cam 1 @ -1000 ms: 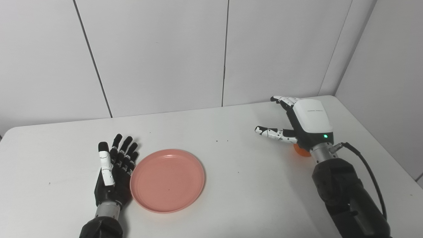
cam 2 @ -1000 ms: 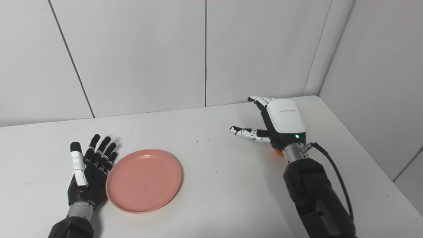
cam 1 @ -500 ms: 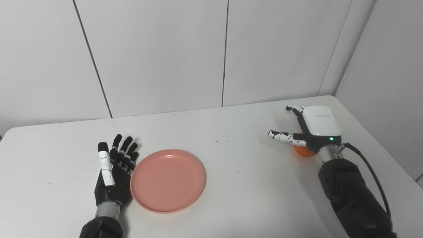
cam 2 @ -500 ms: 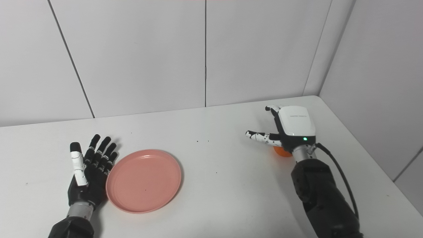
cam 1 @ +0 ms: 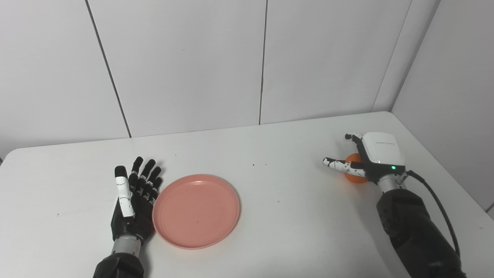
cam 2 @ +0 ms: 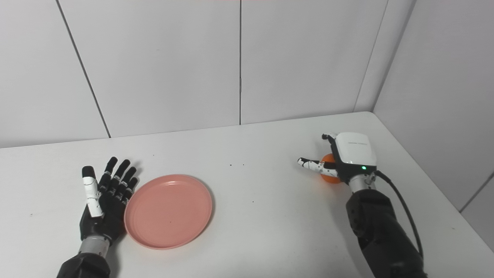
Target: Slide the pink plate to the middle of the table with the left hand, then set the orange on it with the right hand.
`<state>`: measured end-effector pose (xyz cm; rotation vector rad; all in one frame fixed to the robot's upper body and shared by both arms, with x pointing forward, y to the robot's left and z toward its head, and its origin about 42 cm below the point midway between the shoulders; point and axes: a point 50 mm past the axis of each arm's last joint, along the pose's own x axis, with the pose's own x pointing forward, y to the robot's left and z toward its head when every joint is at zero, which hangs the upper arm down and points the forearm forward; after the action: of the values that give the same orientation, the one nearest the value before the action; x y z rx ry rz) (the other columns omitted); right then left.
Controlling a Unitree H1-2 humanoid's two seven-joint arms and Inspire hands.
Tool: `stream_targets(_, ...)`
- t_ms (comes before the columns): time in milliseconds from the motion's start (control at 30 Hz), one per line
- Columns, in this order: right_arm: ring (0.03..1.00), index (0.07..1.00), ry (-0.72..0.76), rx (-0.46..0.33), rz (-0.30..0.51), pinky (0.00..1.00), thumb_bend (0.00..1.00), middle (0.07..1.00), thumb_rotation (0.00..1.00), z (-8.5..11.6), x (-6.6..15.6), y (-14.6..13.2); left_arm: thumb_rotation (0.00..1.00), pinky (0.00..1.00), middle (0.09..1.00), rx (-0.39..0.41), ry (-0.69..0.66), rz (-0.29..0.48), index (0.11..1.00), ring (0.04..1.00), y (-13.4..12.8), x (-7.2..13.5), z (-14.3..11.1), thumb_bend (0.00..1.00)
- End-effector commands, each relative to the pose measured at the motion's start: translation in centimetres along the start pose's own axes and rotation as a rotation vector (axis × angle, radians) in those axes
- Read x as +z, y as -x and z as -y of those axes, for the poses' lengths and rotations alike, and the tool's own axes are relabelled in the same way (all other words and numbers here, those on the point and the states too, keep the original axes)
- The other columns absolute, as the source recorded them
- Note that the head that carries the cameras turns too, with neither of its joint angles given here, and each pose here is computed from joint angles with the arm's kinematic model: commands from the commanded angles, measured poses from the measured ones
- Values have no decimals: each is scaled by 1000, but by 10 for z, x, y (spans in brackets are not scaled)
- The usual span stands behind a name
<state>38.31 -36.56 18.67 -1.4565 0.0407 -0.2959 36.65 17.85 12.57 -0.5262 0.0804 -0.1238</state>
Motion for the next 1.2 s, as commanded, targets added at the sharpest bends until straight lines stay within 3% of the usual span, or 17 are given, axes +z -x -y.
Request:
stream_targets(0,735,742,15,-67,-22,764,866,750,973,18,-8,-8,865,1000,934,100,11,-181,962,944,20,-40,-21,902)
stream_targets(433,708,739,51,7,-63,739,851,729,989,-4,-13,1,862,1000,929,100,9,-183,955,940,21,-39,-22,903)
stream_targets(733,685,732,51,41,-60,700,850,721,939,-18,-11,5,864,1000,924,102,5,-183,959,940,21,-38,-22,904)
stream_targets(800,609,706,49,40,-60,574,839,683,901,-21,-10,6,858,1000,921,102,6,-183,954,938,21,-38,-21,908)
stream_targets(933,503,650,11,44,-64,436,819,604,856,-27,-11,8,859,1000,922,102,7,-183,955,936,21,-38,-21,903)
stream_targets(967,460,598,-6,47,-70,396,814,558,844,-29,-11,8,858,1000,922,102,8,-182,955,937,21,-38,-21,902)
stream_targets(1033,279,379,-21,49,-75,218,781,358,776,-33,-12,8,857,1000,922,102,9,-181,955,935,21,-38,-21,898)
stream_targets(1167,187,281,-7,61,-55,133,707,254,727,-38,-14,9,855,999,922,105,11,-183,955,933,21,-38,-20,899)
